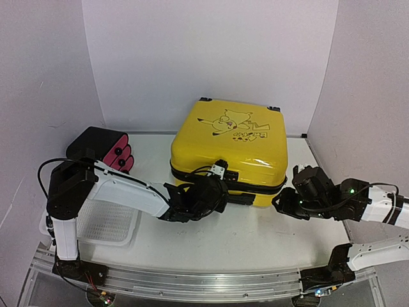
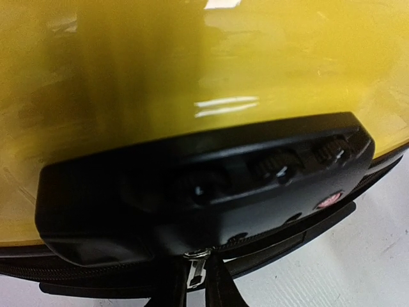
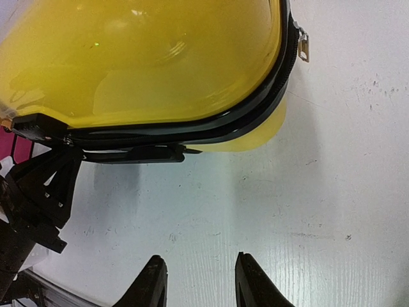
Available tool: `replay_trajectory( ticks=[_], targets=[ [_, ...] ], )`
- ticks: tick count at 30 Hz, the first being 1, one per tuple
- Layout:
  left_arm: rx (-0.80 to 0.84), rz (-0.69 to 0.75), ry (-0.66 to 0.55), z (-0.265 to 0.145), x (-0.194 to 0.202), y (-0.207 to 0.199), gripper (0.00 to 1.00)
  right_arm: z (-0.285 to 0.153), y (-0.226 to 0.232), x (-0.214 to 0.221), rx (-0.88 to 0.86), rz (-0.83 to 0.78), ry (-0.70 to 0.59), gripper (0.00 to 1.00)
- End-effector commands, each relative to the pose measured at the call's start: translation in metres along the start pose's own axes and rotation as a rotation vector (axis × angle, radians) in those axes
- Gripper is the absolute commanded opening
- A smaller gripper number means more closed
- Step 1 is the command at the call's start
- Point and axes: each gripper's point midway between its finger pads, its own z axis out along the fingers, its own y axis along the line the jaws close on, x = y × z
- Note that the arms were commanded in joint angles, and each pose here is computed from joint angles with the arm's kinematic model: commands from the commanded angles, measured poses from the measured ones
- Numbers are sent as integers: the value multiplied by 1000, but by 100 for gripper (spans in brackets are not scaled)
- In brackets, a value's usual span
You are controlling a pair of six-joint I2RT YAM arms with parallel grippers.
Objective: Open, take out, and arrange the luggage
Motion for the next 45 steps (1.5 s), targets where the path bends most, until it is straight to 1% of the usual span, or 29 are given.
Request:
replay_trajectory(
  ticks=[1,6,13,24,28,32,35,38,39,41,42,43,45],
  targets=[
    [42,-42,-56,1,-23,8,10,0,2,-3,-4,11,-12,38],
    [88,-49,-106,-3,-33,5,6,4,4,0,1,13,3,37],
    [103,-46,-161,-12,-44,12,0,11,14,4,-16,14,29,35],
    [136,-43,-152,-16,-39,17,0,19,22,7,-27,21,45,33],
    [99,-36,-159,-19,-39,26,0,21,27,6,-32,29,44,33],
    [104,-9,-171,-25,-45,28,0,26,33,4,-40,48,40,30],
    [122,-65,-172,-34,-53,35,0,29,38,2,-40,45,36,29],
    [211,-159,-135,-37,-56,44,0,31,41,1,-38,38,34,28],
    [219,-166,-131,-40,-55,46,0,31,41,1,-38,36,34,28],
    [254,-130,-130,-47,-56,42,0,30,40,1,-37,38,32,28],
    [269,-118,-124,-49,-55,40,0,30,38,1,-36,38,30,28],
    [284,-120,-115,-51,-53,38,5,30,37,1,-36,40,27,28],
    [320,-133,-92,-52,-49,31,23,28,34,1,-34,46,20,28]
  ],
)
